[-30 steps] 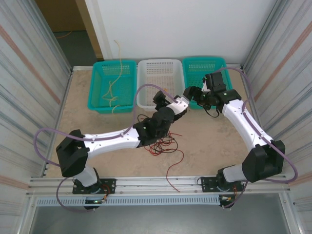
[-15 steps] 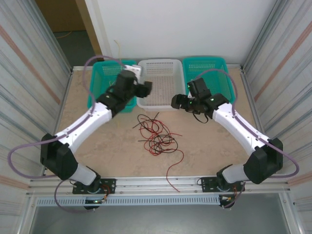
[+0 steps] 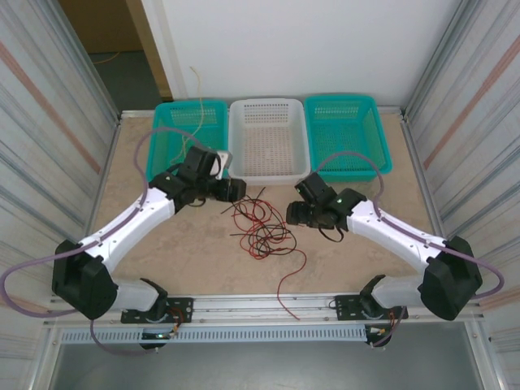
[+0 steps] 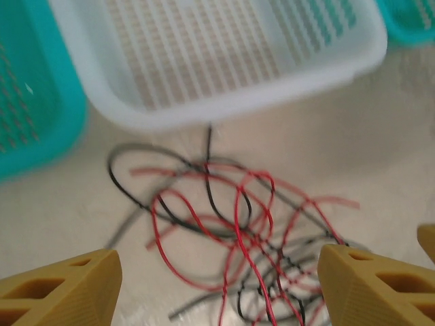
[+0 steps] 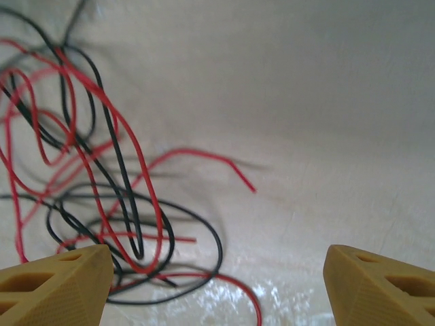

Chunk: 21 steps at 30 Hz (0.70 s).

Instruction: Untangle the cables

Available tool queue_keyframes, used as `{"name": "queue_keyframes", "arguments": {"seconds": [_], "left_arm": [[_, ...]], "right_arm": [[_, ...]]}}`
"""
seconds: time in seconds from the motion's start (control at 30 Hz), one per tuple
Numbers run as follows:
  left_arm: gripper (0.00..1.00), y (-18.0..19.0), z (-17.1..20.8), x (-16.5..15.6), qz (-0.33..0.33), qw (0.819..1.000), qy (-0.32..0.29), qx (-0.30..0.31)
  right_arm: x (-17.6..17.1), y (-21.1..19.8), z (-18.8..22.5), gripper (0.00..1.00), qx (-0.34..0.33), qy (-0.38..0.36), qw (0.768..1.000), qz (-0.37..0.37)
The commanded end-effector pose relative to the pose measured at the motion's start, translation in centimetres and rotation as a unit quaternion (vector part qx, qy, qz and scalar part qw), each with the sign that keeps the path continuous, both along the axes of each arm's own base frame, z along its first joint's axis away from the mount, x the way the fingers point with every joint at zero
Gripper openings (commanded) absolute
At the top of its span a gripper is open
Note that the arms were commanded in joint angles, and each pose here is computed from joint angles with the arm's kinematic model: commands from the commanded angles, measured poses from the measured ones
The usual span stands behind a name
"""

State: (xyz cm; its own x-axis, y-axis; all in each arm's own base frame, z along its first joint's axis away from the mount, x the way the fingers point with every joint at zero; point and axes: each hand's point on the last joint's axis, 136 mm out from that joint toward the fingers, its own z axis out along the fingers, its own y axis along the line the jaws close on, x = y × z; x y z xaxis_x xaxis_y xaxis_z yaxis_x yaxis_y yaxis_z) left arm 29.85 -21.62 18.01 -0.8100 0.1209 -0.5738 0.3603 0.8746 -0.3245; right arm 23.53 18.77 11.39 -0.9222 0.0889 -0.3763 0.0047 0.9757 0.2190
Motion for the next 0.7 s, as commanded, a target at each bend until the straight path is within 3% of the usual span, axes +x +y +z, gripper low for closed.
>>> {"name": "queue_keyframes", "arguments": {"seconds": [0.0,0.3,0.4,0.5,0.67], "left_arm": [[0.76,-0.3,-1.1,-3.0,-0.004,0.997,0.053,-0.046],[0.75,1.1,-2.2,-4.7,0.003,0.998,0.052,-0.036],[0.75,0.3,-1.7,-4.4,-0.005,0.997,0.049,-0.052],[0.75,-0.9,-1.0,-3.7,-0.019,0.996,0.046,-0.072],[0.70,-2.5,-1.3,-3.4,-0.045,0.994,0.064,-0.079]], "right_arm": [[-1.9,-0.1,-1.6,0.78,-0.007,0.034,0.999,-0.006],[-2.4,5.8,-0.7,0.69,0.066,0.039,0.997,0.016],[-2.2,6.9,-1.4,0.58,0.082,0.054,0.995,-0.013],[-1.9,7.0,-2.4,0.47,0.072,0.070,0.994,-0.043],[-1.3,5.8,-2.7,0.49,0.034,0.072,0.993,-0.093]]}}
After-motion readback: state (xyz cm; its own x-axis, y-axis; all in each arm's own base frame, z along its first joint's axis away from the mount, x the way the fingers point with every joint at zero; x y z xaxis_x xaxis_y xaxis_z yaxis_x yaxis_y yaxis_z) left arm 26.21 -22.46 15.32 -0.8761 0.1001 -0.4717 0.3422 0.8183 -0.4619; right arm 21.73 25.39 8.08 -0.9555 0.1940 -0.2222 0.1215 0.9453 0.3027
